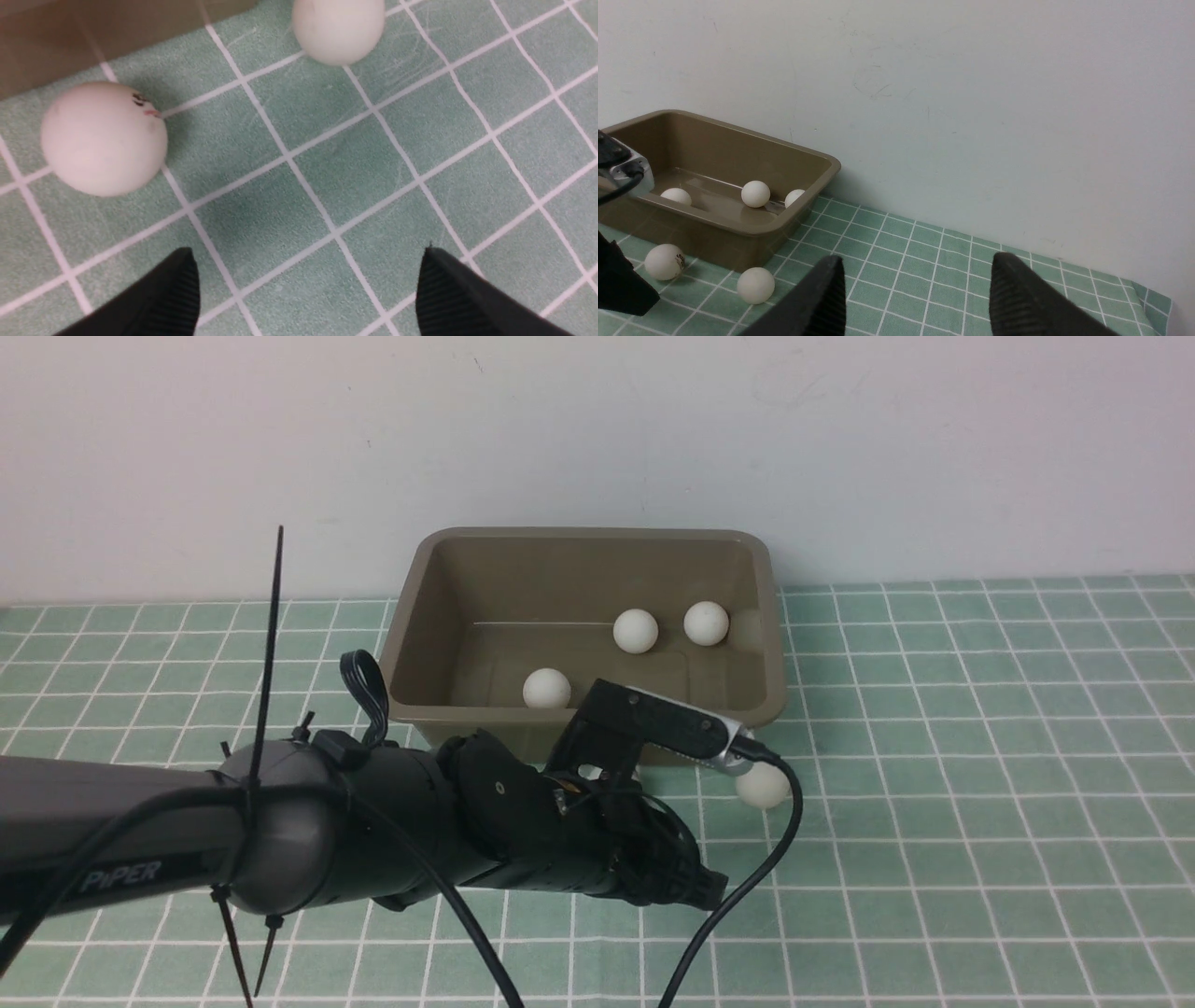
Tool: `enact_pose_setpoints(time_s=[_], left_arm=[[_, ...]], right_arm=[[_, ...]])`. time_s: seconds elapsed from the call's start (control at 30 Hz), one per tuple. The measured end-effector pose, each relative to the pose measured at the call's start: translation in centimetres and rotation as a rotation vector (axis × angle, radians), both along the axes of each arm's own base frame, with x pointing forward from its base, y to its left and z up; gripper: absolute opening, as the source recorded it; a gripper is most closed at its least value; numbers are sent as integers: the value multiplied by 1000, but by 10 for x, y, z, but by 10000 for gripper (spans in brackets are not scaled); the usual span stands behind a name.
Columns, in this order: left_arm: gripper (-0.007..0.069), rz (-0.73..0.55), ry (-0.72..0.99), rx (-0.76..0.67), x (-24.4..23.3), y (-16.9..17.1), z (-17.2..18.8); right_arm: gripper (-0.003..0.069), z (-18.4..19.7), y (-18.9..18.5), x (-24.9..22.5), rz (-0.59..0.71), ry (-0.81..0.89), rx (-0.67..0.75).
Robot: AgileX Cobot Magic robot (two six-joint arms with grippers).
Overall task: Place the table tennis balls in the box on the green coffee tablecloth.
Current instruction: 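Reach for and grasp a ping pong ball on the table beside the basket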
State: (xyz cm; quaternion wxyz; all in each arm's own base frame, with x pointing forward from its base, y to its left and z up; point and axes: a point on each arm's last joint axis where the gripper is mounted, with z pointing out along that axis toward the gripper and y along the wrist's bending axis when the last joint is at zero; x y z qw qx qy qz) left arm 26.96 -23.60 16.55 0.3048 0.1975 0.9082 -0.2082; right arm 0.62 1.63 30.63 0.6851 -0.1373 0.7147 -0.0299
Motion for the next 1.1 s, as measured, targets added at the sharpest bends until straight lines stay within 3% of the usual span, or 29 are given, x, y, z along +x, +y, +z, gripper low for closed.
enact_pose_setpoints(time_s=[0.37,1.1], left_arm=[[563,141,-32,-4,25,29,2],[563,150,-79,30,38,26,-6]], right_arm=[[388,0,0,0,-2,-3,-2],[388,2,-1,0,-8,-28,-5]])
